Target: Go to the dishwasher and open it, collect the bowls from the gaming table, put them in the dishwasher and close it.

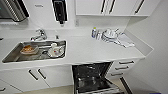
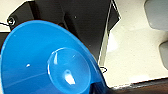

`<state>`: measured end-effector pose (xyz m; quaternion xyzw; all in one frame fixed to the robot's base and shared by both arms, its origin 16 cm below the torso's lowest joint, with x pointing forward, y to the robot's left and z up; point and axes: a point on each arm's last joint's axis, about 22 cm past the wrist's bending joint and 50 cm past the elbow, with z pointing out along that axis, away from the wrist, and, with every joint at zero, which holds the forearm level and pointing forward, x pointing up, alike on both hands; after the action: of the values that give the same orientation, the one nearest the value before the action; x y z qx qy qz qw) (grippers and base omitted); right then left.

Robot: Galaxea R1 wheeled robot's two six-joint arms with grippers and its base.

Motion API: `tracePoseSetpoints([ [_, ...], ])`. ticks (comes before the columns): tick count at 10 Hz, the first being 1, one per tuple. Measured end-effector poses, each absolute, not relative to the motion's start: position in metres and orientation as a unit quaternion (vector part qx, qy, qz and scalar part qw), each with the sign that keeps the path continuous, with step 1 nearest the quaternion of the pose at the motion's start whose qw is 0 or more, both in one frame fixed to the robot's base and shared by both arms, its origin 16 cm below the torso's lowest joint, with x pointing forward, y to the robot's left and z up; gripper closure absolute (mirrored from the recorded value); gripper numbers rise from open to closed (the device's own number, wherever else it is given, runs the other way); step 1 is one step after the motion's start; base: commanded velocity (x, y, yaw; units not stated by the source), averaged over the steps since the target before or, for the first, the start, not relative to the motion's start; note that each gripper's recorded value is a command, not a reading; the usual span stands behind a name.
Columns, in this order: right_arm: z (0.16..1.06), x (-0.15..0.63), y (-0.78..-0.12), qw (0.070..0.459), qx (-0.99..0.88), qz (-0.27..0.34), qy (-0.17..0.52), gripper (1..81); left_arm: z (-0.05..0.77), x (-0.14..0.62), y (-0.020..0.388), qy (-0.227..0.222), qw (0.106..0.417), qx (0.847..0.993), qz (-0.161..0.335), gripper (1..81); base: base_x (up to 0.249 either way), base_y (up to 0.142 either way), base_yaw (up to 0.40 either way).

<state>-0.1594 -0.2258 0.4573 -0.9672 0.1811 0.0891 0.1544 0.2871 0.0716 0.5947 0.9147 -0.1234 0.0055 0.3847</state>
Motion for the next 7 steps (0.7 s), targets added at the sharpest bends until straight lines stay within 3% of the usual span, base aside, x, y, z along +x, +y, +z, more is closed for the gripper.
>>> tracePoseSetpoints([
  [3, 0.463, -0.174, -0.228, 0.149, -0.965, 0.112, 0.185, 81.1, 0.596, 0.313, 0.036, -0.140, 0.374, 0.917, -0.014, 81.1, 0.000, 0.000, 0.000],
  [7, 0.462, -0.171, -0.229, 0.148, -0.965, 0.110, 0.185, 81.1, 0.621, 0.356, -0.015, -0.159, 0.378, 0.912, 0.006, 81.1, 0.000, 0.000, 0.000],
])
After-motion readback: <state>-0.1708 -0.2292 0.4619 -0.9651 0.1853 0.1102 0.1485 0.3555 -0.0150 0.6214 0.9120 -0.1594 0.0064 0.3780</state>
